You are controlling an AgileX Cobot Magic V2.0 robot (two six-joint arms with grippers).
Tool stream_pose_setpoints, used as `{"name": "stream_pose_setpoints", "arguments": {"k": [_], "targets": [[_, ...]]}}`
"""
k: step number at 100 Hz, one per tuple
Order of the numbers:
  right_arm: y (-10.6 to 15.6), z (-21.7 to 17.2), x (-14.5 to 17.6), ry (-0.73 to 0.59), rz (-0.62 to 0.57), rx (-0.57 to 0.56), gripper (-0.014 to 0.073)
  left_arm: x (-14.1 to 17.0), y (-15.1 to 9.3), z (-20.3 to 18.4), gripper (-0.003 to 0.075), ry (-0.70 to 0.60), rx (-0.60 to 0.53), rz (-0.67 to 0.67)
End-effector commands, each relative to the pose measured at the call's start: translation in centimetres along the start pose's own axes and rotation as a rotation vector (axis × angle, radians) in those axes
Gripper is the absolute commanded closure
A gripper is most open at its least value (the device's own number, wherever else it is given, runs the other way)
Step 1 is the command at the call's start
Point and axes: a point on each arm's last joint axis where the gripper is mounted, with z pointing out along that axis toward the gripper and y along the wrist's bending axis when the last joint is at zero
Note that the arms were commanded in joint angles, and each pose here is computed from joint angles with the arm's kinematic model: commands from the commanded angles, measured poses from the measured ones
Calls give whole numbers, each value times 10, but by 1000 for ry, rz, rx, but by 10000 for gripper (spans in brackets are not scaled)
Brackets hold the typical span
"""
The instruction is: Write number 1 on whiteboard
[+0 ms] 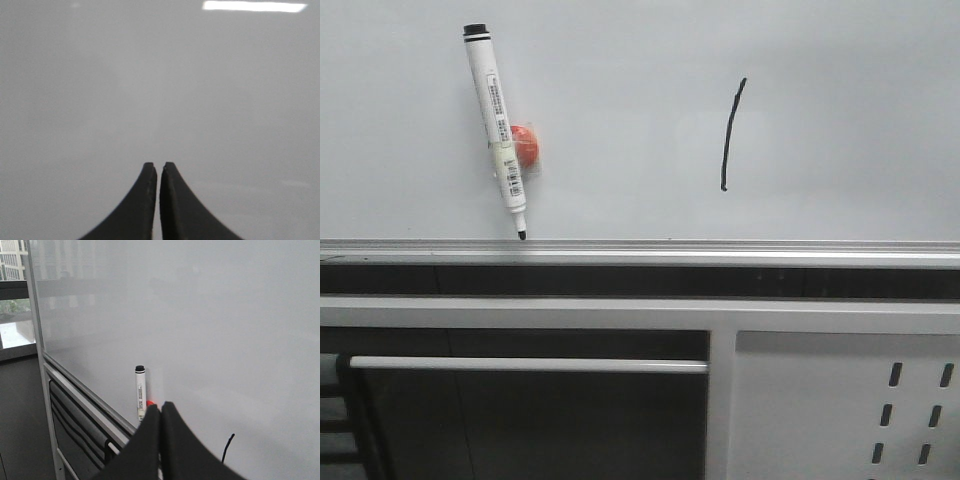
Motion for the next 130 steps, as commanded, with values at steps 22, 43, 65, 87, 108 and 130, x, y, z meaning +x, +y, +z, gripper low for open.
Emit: {"name": "stream_pose_setpoints", "arguments": {"k": [22, 43, 65, 87, 108, 130], "targets": [[-3, 0, -10, -37, -11, 32, 671, 42, -12, -14, 738, 280, 78, -18], [-3, 0, -10, -37, -11, 32, 671, 82, -10, -29, 738, 377, -15, -129], [-4, 0, -10, -38, -11, 34, 671, 97, -11, -37, 738, 566, -8, -92], [-4, 0, -10, -38, -11, 34, 671, 103, -11, -42, 738, 655, -6, -90], [-4, 0, -10, -38, -11, 34, 671, 103, -10, -42, 738, 653, -4, -63], [-4, 0, -10, -38, -11, 34, 671, 103, -9, -42, 738, 653, -8, -31]]}}
